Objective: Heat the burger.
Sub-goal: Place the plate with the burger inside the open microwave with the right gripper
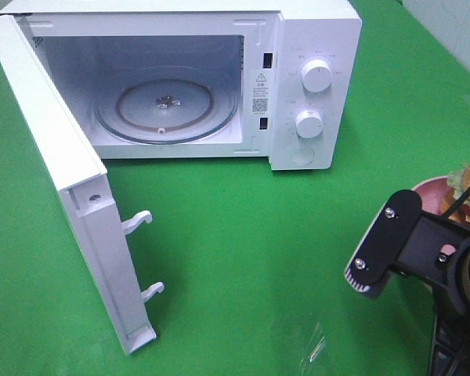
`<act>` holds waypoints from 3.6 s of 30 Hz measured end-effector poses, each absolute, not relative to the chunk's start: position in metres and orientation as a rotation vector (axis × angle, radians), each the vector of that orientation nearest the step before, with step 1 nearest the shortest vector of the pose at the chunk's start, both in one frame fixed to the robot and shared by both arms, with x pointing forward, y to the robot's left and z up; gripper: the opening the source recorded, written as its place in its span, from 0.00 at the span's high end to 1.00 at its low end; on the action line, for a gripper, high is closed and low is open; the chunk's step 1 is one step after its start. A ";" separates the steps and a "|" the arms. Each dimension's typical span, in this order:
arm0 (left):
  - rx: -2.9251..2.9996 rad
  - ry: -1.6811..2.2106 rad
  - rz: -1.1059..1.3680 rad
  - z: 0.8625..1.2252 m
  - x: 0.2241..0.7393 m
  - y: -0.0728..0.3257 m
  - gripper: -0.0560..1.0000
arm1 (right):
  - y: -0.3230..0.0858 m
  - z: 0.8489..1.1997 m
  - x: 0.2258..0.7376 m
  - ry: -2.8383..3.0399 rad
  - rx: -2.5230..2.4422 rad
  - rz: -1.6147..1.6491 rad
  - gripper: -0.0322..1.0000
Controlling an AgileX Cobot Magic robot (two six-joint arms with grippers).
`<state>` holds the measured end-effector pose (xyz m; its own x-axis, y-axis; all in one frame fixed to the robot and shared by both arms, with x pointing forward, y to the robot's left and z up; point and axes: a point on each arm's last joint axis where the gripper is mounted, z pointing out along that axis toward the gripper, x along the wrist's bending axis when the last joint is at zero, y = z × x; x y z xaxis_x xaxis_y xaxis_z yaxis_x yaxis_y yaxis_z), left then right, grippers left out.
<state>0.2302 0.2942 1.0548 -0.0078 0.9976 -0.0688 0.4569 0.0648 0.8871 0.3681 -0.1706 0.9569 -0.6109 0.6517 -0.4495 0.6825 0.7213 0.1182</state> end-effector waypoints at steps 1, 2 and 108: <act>1.497 1.573 0.888 1.055 0.230 0.294 0.01 | -0.171 0.958 0.363 2.465 0.992 -0.088 0.93; 1.497 1.573 0.888 1.055 0.230 0.294 0.01 | -0.171 0.958 0.363 2.465 0.992 -0.088 0.93; 1.497 1.573 0.888 1.055 0.230 0.294 0.01 | -0.172 0.966 0.422 2.316 -0.784 0.262 0.91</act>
